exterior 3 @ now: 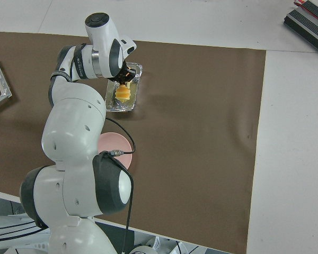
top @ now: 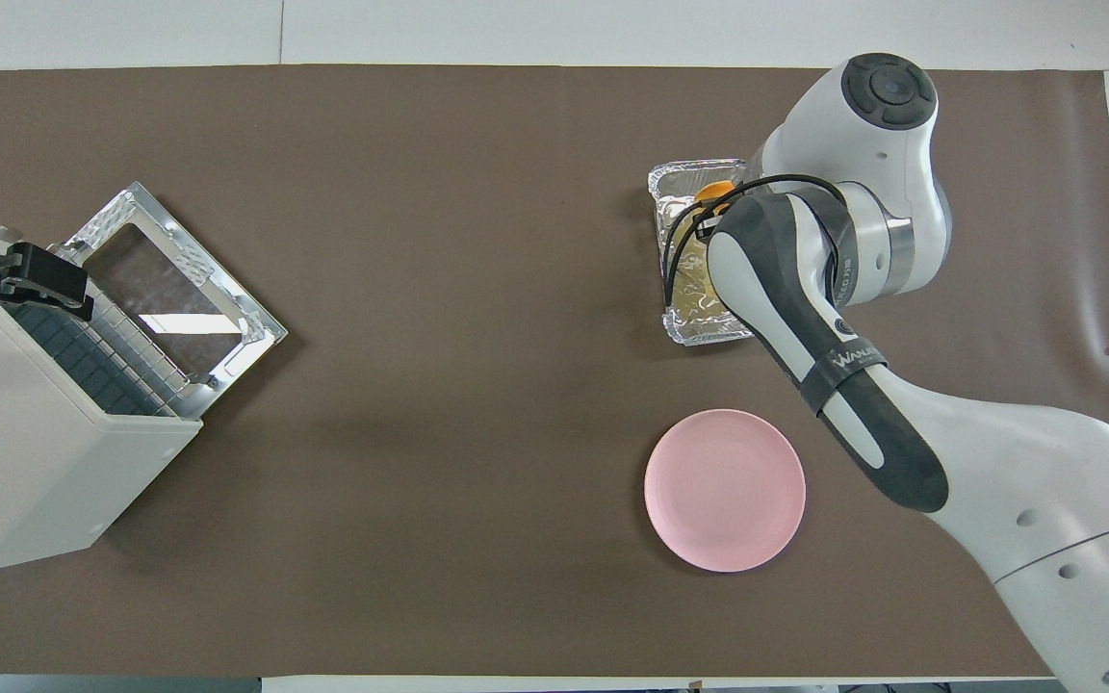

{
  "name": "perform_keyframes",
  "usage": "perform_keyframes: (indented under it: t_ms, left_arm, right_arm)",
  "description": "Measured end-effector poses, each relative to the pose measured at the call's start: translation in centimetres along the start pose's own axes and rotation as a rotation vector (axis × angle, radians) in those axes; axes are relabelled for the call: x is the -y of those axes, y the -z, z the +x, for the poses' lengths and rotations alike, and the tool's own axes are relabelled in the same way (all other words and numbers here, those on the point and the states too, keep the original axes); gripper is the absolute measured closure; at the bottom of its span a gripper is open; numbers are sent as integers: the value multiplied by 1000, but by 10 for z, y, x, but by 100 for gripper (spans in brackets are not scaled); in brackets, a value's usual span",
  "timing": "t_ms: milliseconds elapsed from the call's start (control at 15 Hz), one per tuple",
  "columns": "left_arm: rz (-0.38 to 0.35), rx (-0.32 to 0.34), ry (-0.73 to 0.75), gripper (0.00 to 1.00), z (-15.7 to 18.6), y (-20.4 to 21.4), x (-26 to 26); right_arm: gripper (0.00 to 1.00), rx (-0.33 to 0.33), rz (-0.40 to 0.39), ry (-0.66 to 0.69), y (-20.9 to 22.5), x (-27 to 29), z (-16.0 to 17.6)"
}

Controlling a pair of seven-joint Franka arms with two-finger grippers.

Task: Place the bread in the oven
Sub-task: 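Lower the bread roll into the foil tray and open the right gripper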

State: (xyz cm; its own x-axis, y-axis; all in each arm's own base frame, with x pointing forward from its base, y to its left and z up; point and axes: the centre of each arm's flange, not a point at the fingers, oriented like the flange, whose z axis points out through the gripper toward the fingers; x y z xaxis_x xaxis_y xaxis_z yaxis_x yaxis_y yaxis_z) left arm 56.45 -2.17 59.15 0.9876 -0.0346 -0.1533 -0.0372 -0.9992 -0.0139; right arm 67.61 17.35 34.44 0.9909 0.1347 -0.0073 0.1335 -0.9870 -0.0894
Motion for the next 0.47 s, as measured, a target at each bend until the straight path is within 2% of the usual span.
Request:
perform_keyframes:
  t_ms: [67, 134, 468]
  left_arm:
    - [0, 0, 0, 0, 0, 0, 0]
    - [0, 0, 0, 0, 0, 0, 0]
    - [0, 0, 0, 0, 0, 0, 0]
  right_arm:
    - [90, 2, 0, 2, -3, 1, -1]
    - [84, -1, 0, 3, -6, 2, -1]
    - [33, 0, 1, 2, -7, 2, -2]
